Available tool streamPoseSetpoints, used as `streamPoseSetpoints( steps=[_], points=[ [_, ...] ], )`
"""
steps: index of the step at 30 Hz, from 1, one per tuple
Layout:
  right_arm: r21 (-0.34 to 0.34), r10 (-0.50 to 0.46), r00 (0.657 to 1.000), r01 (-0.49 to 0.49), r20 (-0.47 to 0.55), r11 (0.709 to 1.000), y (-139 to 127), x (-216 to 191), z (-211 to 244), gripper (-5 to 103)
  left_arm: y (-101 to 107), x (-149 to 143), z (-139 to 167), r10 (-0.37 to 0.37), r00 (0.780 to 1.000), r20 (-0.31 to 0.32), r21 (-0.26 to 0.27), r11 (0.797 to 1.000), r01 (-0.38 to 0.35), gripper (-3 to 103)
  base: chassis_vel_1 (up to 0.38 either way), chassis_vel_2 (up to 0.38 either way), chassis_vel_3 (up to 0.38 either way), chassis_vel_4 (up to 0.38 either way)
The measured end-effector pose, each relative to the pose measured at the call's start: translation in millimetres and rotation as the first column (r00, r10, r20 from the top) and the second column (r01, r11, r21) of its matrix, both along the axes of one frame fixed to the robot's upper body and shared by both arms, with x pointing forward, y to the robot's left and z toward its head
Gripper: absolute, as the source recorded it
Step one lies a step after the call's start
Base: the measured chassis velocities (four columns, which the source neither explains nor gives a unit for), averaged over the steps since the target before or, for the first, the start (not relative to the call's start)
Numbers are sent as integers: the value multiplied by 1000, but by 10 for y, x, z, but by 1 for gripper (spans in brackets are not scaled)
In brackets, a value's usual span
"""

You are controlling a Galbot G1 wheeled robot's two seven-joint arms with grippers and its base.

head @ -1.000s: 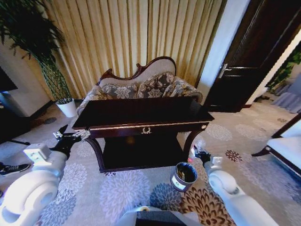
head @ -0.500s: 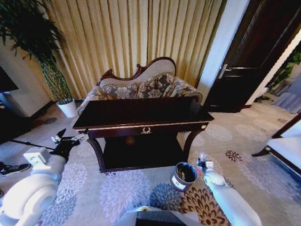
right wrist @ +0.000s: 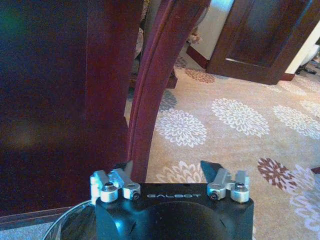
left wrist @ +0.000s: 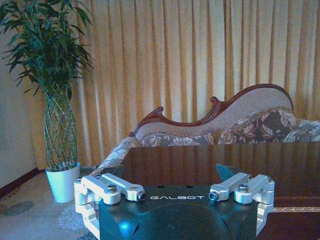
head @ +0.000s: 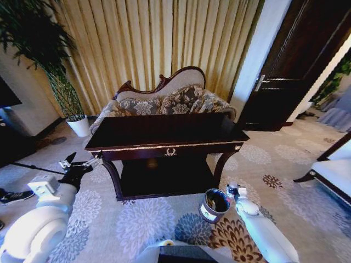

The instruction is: Move to the front of the table and place the trash on the table into the trash bin.

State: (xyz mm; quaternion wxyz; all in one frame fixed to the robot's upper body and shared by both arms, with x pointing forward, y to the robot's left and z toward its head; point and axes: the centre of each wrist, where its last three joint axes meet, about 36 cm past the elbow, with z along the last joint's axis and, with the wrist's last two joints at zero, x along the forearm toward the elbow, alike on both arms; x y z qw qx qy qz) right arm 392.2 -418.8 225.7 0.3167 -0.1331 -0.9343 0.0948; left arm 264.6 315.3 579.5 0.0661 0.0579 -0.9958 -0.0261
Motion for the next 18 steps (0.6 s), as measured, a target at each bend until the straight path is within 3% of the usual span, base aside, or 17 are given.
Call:
streamPoseSetpoints(
  steps=[5, 18],
  points=[
    [6, 2, 1000, -2, 0, 1000, 15, -59, 9, 99, 7, -3, 2, 3, 1000, 1, 4, 1000, -3, 100, 0, 0, 0, 0],
    [34, -6, 1000, 6, 12, 999, 52, -90, 50, 100, 28, -23, -5, 13, 1000, 5, 10, 1000, -13, 100, 0, 0, 0, 0]
  ],
)
